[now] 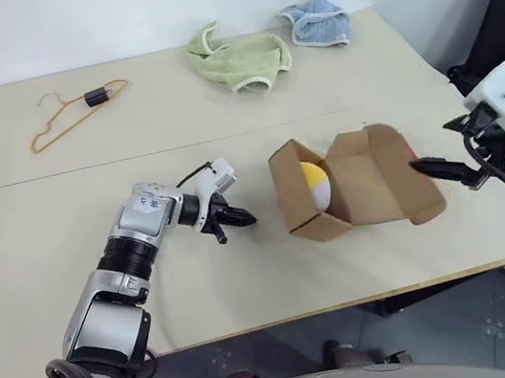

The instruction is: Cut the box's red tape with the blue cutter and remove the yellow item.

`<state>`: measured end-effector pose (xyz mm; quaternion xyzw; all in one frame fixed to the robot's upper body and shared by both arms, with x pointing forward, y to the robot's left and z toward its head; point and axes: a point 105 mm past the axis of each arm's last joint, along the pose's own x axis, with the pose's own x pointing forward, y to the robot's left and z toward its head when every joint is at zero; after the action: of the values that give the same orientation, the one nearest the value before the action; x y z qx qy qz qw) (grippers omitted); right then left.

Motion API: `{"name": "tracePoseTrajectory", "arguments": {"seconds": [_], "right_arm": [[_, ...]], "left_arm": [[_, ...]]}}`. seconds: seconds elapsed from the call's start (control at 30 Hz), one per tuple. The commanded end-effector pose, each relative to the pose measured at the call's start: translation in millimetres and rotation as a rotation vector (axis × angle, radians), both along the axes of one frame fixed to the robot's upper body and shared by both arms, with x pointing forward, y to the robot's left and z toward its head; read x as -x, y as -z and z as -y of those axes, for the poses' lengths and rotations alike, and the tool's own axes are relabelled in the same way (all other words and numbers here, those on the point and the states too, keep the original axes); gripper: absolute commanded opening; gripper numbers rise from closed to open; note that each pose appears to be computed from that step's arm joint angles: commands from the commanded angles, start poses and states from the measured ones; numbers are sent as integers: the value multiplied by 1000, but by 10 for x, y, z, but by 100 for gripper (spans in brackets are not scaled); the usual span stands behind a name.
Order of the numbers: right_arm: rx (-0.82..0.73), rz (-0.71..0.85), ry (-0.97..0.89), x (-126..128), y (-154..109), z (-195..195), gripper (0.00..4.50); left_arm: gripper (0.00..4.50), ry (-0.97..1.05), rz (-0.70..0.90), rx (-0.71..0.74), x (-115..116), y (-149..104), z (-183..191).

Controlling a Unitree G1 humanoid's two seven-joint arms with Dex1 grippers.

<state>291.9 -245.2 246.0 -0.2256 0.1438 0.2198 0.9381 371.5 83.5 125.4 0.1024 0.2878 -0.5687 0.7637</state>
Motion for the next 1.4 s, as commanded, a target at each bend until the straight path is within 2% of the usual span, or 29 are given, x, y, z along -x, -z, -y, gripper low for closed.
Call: {"name": "tracePoseTrajectory", "arguments": {"seconds": [0.03, 0.1, 0.2, 0.27, 0.4, 0.5, 0.6, 0.8, 0.93, 1.03, 1.17, 1.4], "right_arm": [[10, 93, -44, 83, -248, -85, 445], [3, 111, -58, 124, -303, -123, 445], [-3, 112, -85, 185, -309, -186, 445], [-6, 93, -91, 194, -229, -210, 445], [-19, 86, -79, 175, -145, -222, 445], [-34, 91, -79, 185, -128, -245, 445], [-62, 148, -70, 226, -174, -228, 445], [-75, 191, -8, 396, -144, -78, 445], [-84, 207, 14, 463, -113, -85, 445], [-89, 216, 40, 507, -81, -77, 450], [-90, 221, 63, 540, -51, -76, 450], [-77, 227, 81, 610, -70, -63, 450]], "left_arm": [[0, -26, 30, -9, -64, -70, -68], [0, -38, 62, 24, -120, -215, -64], [0, -11, 138, 89, -178, -585, 28], [0, 59, 227, 161, -178, -1011, 238], [0, 188, 324, 269, -87, -1540, 641], [0, 277, 338, 341, 27, -1762, 874], [0, 387, 314, 361, 161, -1764, 1139], [0, 464, 312, 241, 208, -1317, 1677], [0, 466, 322, 200, 236, -1189, 1913], [57, 443, 351, 119, 245, -1029, 2084], [186, 420, 443, 33, 227, -908, 2212], [402, 407, 496, -43, 77, -913, 2009]]}}
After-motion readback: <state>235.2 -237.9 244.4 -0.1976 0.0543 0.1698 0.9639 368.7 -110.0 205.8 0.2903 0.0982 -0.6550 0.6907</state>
